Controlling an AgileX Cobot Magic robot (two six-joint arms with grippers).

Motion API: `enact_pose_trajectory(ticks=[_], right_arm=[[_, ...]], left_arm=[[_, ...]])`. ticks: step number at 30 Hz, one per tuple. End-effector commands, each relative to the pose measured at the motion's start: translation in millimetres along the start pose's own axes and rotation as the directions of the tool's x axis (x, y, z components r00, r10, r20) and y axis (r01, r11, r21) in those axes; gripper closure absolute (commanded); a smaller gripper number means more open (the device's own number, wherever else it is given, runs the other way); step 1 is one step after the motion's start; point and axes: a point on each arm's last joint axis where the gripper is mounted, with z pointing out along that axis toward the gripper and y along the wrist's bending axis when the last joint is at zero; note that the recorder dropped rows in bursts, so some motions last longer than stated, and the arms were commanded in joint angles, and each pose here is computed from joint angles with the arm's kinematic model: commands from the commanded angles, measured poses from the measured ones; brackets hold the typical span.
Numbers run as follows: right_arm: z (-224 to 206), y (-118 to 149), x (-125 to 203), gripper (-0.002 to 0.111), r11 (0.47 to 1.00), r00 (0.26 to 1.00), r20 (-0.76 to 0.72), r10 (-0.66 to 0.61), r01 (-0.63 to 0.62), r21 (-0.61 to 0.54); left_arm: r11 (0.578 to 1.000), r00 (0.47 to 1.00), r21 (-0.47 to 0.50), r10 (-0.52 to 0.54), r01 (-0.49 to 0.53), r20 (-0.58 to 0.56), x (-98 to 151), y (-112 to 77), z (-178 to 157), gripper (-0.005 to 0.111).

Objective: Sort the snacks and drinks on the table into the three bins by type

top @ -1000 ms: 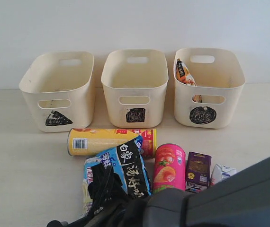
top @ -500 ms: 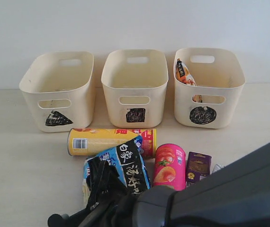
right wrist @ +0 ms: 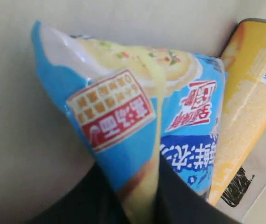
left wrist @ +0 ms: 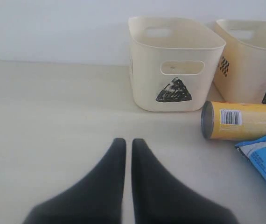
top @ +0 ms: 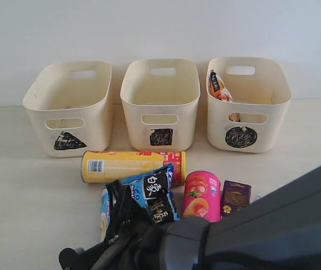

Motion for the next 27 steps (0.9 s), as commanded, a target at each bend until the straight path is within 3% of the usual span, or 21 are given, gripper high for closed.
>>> enact_pose_trajectory(ticks=[1,15,27], right_arm=[[-23.7,-10.4,-2.1,0.109,0.999,1.0,0.017,-0.021,0.02,0.049],[-69.7,-46.7,17.3,0.109,0.988,0.997,0.063,0.044,-0.053,0.144],[-117.1,-79.6,53.0,0.109,0.95,0.984,0.07,0.166,-0.179,0.255]], left_arm=[[1.0,1.0,-0.004,-0.007,0.007,0.009,-1.3,0.2,-0.5,0.103],[1.0,1.0,-0.004,-0.007,0.007,0.009,-1.3,0.2,-0.5,0.103],[1.0,1.0,-0.004,-0.007,0.007,0.009,-1.3,0.2,-0.5,0.103]])
